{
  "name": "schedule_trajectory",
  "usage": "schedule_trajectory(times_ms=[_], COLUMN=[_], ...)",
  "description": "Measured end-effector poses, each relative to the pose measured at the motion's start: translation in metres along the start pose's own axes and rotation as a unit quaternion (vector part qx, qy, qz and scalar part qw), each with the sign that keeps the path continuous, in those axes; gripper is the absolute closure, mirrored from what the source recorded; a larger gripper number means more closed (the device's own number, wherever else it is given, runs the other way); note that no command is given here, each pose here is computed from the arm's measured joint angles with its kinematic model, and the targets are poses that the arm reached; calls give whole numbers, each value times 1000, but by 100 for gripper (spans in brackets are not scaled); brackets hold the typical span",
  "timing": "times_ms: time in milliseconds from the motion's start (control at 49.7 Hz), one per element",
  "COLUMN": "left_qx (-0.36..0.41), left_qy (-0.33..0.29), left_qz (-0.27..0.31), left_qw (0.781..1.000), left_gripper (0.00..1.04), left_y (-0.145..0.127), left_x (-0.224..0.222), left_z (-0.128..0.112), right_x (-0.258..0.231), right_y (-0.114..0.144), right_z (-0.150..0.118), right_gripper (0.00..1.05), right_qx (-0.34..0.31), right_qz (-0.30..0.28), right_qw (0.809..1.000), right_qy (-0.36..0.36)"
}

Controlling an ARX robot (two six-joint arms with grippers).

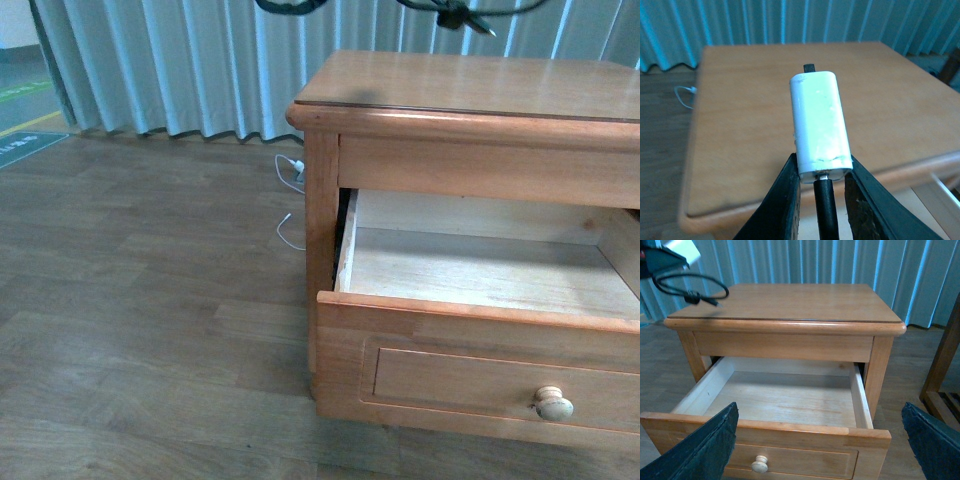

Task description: Put charger into drawer

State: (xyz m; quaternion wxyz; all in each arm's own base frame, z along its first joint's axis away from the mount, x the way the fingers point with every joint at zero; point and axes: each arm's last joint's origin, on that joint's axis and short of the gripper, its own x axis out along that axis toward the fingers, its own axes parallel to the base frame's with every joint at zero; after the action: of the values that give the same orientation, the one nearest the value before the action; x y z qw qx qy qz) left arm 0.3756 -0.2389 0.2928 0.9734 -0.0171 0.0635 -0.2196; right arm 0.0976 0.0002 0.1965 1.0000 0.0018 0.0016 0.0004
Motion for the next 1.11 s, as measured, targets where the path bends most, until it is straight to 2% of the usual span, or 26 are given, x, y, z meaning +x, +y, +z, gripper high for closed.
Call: schedule_trajectory(times_ms=[161,282,624,765,906,946,1107], left_qx=[16,18,-22,-33,-43,-47,-48], left_qy=[59,87,168,181,178,176,165], left_qz=[-40,-50,-12,7,20,24,41], left_qw=[997,995,985,983,983,983,984], left_gripper=[82,82,82,82,82,79,56], left_y=[-30,-42,-51,-52,-52,-51,-50], left_x=[-3,3,41,56,67,69,73], left_z=[-46,-69,-133,-148,-150,-149,-145], right_x=[0,0,0,0,0,0,0], right_y=[0,0,0,0,0,0,0], right_z=[0,0,0,0,0,0,0], right_gripper=[8,8,8,8,8,8,8], right_qx=[0,0,0,0,0,0,0], right_qz=[0,0,0,0,0,0,0], right_qw=[1000,1000,1000,1000,1000,1000,1000], right_qy=[0,0,0,0,0,0,0])
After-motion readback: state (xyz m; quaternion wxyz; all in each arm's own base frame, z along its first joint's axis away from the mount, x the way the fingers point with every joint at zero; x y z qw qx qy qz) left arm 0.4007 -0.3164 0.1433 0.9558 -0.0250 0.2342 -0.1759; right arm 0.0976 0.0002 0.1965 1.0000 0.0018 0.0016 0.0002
